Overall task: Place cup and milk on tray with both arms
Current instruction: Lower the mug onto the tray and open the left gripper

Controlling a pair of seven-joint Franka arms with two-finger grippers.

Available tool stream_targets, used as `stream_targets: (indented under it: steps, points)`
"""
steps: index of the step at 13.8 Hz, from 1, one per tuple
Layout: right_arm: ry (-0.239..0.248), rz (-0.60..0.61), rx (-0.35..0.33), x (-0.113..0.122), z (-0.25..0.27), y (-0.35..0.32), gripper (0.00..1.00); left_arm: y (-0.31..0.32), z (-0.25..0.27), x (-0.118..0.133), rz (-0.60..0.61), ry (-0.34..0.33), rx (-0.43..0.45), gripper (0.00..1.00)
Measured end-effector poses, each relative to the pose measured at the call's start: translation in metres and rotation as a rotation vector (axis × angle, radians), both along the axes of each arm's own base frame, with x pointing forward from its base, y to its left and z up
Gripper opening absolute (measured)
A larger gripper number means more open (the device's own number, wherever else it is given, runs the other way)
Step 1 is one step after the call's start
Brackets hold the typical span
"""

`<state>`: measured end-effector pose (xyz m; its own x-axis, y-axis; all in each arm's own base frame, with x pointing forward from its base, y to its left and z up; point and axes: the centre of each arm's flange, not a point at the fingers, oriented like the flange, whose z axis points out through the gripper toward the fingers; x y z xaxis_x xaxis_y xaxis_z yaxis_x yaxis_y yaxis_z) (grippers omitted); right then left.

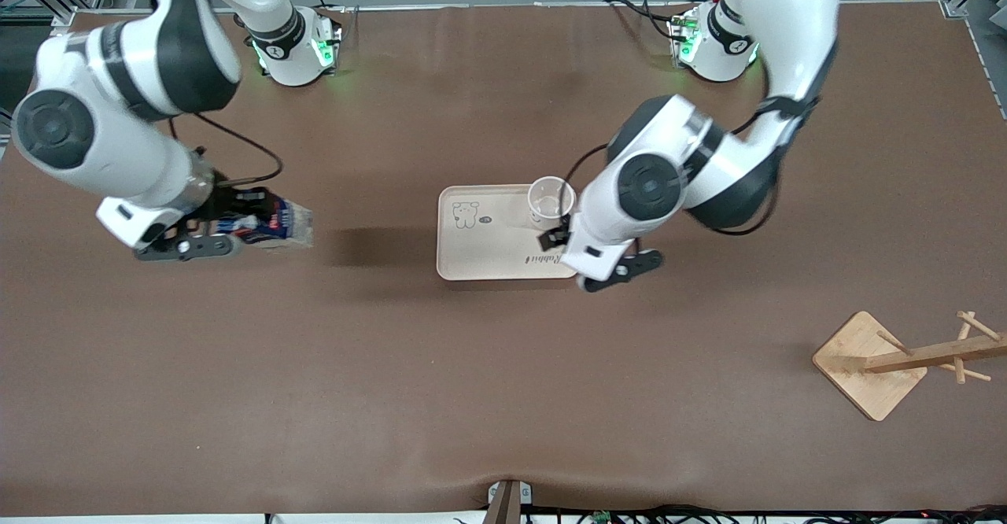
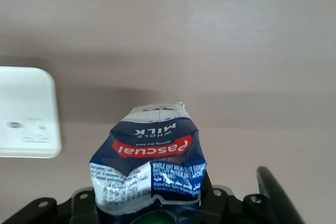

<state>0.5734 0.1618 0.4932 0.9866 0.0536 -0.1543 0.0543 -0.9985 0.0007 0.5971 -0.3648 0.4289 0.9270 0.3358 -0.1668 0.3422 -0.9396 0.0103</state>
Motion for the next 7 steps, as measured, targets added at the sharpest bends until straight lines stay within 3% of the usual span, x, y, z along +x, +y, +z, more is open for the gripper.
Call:
stream_targets:
  steps: [3, 7]
  points:
    - [-0.002, -0.070, 0.066, -0.009, 0.012, 0.069, 0.64, 0.062, 0.048, 0.014, -0.039, -0.070, 0.085, 1.00]
    - [-0.006, -0.052, 0.086, -0.009, 0.009, 0.133, 0.64, 0.171, 0.079, 0.047, 0.074, -0.105, 0.099, 1.00]
